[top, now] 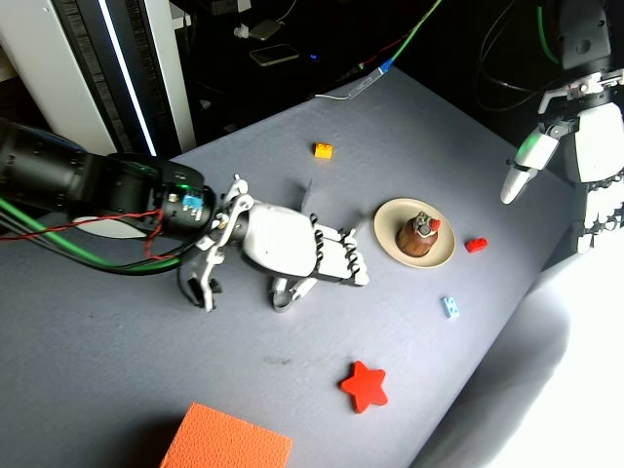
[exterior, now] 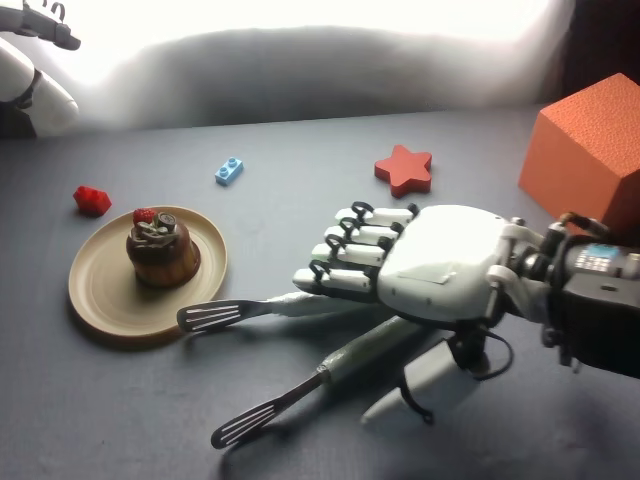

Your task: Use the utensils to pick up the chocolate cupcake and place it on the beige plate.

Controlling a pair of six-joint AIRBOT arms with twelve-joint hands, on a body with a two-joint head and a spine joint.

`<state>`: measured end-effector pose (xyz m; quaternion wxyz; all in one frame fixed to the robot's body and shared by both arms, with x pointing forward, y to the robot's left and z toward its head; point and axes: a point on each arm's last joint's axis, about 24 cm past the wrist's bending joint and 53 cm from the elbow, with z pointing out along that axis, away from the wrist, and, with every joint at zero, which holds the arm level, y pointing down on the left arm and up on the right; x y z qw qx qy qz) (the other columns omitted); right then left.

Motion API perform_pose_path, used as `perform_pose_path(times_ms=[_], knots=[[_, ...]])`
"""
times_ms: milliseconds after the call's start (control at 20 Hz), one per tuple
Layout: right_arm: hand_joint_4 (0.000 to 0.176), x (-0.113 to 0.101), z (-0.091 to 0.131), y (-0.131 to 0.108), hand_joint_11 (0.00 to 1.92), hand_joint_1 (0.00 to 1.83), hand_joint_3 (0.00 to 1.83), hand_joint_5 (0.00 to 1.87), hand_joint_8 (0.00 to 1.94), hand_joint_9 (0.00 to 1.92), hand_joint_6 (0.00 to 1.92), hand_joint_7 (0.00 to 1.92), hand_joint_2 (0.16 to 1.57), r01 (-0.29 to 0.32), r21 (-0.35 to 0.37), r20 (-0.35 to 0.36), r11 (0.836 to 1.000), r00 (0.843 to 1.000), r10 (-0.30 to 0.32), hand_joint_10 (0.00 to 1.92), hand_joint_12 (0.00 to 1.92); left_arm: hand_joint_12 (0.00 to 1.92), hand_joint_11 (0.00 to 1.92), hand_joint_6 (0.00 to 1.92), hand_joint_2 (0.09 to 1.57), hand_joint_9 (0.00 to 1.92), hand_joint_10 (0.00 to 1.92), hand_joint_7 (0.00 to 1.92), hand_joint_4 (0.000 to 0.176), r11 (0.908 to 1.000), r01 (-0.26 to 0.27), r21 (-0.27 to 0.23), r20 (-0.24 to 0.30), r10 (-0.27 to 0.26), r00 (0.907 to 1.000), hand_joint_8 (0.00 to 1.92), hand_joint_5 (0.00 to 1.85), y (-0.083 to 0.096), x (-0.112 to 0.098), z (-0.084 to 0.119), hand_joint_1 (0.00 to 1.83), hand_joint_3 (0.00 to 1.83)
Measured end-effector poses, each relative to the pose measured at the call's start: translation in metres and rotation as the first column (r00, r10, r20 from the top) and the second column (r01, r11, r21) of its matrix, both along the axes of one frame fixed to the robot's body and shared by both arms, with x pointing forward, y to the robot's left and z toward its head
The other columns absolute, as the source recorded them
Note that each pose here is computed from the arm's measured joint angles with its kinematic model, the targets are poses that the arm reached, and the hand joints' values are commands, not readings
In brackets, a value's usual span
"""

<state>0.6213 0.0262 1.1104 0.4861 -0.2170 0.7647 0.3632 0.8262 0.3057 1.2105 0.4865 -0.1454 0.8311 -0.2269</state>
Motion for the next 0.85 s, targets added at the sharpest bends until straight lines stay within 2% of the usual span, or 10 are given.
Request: perform_pose_path(times_ms=[50, 200, 300, 350, 400, 500, 600, 700, 850], knots=[[0.089, -0.006, 0.003, -0.003, 0.0, 0.13, 0.0, 0.0, 0.0, 0.0, 0.0, 0.0, 0.79, -0.004, 0.002, -0.001, 1.0, 1.0, 0.004, 0.0, 0.0, 0.18, 0.0, 0.0, 1.03, 0.07, 0.0, 0.09, 0.0, 1.0, -0.001, -0.003, 0.0, 0.001, 1.0, 0.0, 0.15, 0.0, 0.0, 0.0, 0.53, 0.0], [0.058, -0.028, 0.018, -0.017, 0.0, 0.13, 0.0, 0.0, 0.0, 0.0, 0.0, 0.0, 0.84, -0.015, 0.0, -0.005, 1.0, 1.0, 0.015, 0.0, 0.0, 0.14, 0.0, 0.0, 1.04, 0.06, 0.0, 0.07, 0.0, 1.0, -0.003, -0.006, -0.003, 0.003, 1.0, 0.0, 0.13, 0.0, 0.0, 0.0, 0.52, 0.0], [0.065, -0.035, 0.036, -0.031, 0.01, 0.11, 0.0, 0.0, 0.0, 0.0, 0.0, 0.0, 0.85, 0.002, 0.009, -0.006, 1.0, 1.0, -0.002, 0.0, 0.0, 0.08, 0.0, 0.0, 1.04, 0.04, 0.0, 0.04, 0.0, 1.0, -0.004, -0.005, -0.003, 0.004, 1.0, 0.0, 0.11, 0.001, 0.0, 0.0, 0.52, 0.0], [0.068, -0.037, 0.056, -0.045, 0.03, 0.13, 0.0, 0.0, 0.0, 0.0, 0.0, 0.0, 0.84, 0.034, 0.033, -0.021, 0.999, 0.999, -0.034, 0.0, 0.01, 0.1, 0.0, 0.0, 1.03, 0.05, 0.0, 0.05, 0.0, 1.0, -0.005, -0.007, -0.003, 0.005, 1.0, 0.0, 0.12, 0.001, 0.0, 0.0, 0.54, 0.0], [0.066, -0.054, 0.071, -0.063, 0.04, 0.15, 0.0, 0.0, 0.0, 0.0, 0.0, 0.0, 0.84, 0.036, -0.001, 0.018, 0.999, 0.999, -0.036, 0.0, 0.02, 0.12, 0.0, 0.0, 1.03, 0.07, 0.0, 0.07, 0.0, 0.9998, -0.008, -0.018, -0.012, 0.008, 0.9999, 0.01, 0.13, 0.002, -0.002, -0.001, 0.56, 0.0], [0.063, -0.065, 0.073, -0.067, 0.05, 0.14, 0.0, 0.0, 0.0, 0.0, 0.0, 0.0, 0.85, 0.025, -0.03, 0.015, 0.999, 1.0, -0.025, 0.0, 0.03, 0.1, 0.0, 0.0, 1.04, 0.06, 0.0, 0.07, 0.0, 0.9998, -0.008, -0.016, -0.016, 0.008, 0.9998, 0.0, 0.12, 0.003, -0.003, -0.002, 0.54, 0.0], [0.058, -0.063, 0.091, -0.079, 0.06, 0.16, 0.0, 0.0, 0.0, 0.0, 0.0, 0.0, 0.86, 0.047, -0.025, 0.043, 0.999, 0.998, -0.046, 0.0, 0.04, 0.12, 0.0, 0.0, 1.03, 0.05, 0.0, 0.05, 0.0, 1.0, -0.005, -0.008, -0.018, 0.005, 0.9998, 0.0, 0.12, 0.004, -0.004, -0.003, 0.53, 0.0], [0.051, -0.054, 0.104, -0.099, 0.05, 0.12, 0.01, 0.0, 0.0, 0.0, 0.0, 0.0, 0.88, 0.099, -0.009, 0.069, 0.995, 0.993, -0.098, 0.0, 0.04, 0.15, 0.0, 0.0, 1.02, 0.06, 0.0, 0.08, 0.0, 1.0, -0.004, -0.003, -0.019, 0.004, 0.9998, 0.01, 0.14, 0.006, -0.004, -0.004, 0.54, 0.0], [0.057, -0.054, 0.099, -0.11, 0.04, 0.08, 0.01, 0.0, 0.0, 0.0, 0.0, 0.0, 0.89, 0.117, -0.035, 0.056, 0.992, 0.992, -0.115, 0.0, 0.04, 0.15, 0.0, 0.0, 1.02, 0.07, 0.0, 0.09, 0.0, 1.0, -0.007, 0.001, -0.019, 0.007, 0.9998, 0.0, 0.15, 0.009, -0.005, -0.004, 0.54, 0.0]])
